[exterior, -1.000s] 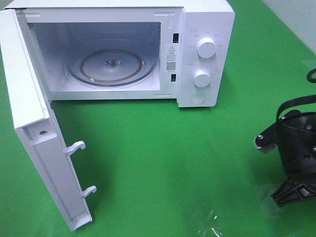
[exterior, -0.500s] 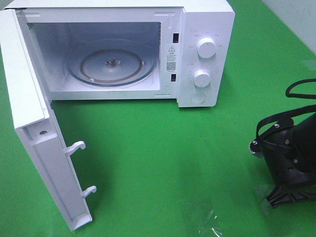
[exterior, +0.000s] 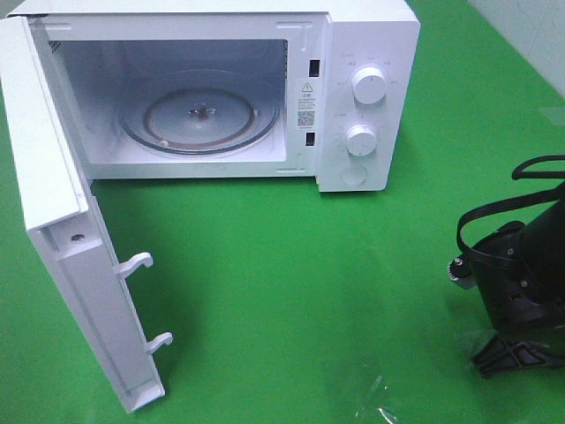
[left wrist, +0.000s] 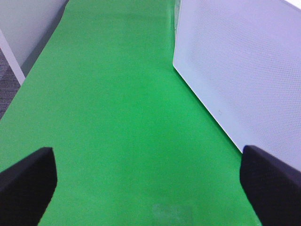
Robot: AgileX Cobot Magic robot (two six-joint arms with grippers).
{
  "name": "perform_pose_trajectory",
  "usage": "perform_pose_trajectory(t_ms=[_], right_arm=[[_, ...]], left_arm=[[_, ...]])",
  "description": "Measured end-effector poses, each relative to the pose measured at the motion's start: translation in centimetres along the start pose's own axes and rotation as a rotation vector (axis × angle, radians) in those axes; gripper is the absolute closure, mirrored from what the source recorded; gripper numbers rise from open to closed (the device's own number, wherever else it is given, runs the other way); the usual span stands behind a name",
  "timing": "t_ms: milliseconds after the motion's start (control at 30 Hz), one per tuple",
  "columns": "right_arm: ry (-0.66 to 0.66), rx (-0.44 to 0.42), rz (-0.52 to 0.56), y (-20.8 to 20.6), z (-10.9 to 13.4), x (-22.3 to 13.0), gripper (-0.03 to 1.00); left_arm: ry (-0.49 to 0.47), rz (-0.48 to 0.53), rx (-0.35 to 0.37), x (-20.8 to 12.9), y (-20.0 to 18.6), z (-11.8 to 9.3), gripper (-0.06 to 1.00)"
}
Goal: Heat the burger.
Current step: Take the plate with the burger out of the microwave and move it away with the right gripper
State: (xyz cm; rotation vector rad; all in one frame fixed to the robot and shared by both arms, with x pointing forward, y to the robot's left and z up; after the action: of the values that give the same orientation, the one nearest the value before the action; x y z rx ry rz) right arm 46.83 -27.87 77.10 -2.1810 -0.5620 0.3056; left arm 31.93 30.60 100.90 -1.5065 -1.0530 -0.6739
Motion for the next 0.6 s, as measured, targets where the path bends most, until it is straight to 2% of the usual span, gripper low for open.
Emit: perform_pose_trajectory(t_ms=[133, 167, 267, 300, 333, 367, 400, 433, 600], right_arm=[[0.010, -0.004, 0.005, 0.0, -0.1, -0.1, 0.79], [0.018, -0.009, 0.016, 0.0, -0.2, -0.3, 0.74], [0.026, -0.010, 0.020, -0.1, -0.2, -0.4, 0.68], [0.040, -0.011, 0.017, -0.3, -0.4, -0.4, 0.60], [0.040, -0.011, 0.017, -0.3, -0.4, -0.4, 0.60], [0.064, -0.004, 0.005, -0.7, -0.6, -0.2, 0.53], [0.064, -0.004, 0.005, -0.7, -0.6, -0.2, 0.53], [0.094, 0.006, -0.013, -1.3, -0.9, 0.0, 0.48], [0.186, 0.045, -0.072, -3.3, -1.9, 0.4, 0.42]], left_arm=[[0.000, 0.000, 0.000, 0.0, 0.0, 0.0, -0.03], [0.000, 0.000, 0.000, 0.0, 0.0, 0.0, -0.03], [0.000, 0.000, 0.000, 0.0, 0.0, 0.0, -0.03], [0.000, 0.000, 0.000, 0.0, 0.0, 0.0, -0.03], [0.000, 0.000, 0.000, 0.0, 0.0, 0.0, -0.03], [0.000, 0.000, 0.000, 0.0, 0.0, 0.0, -0.03], [0.000, 0.000, 0.000, 0.0, 0.0, 0.0, -0.03], [0.000, 0.000, 0.000, 0.0, 0.0, 0.0, -0.03], [0.000, 0.000, 0.000, 0.0, 0.0, 0.0, -0.03]])
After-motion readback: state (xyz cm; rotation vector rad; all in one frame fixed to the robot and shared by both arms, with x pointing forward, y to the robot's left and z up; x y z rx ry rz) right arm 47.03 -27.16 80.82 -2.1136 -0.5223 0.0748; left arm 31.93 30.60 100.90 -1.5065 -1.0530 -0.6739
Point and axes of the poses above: a point on each arm's last joint axis where the gripper is mounted, y pointing out along that axis toward the gripper, z along the wrist's bending axis when the last joint is at zero, x = y × z, the point moved 10 cm from there along y, pointing out along that axis toward the gripper, and after that the axes turned 13 degrees about -y, right-handed, at the moved point
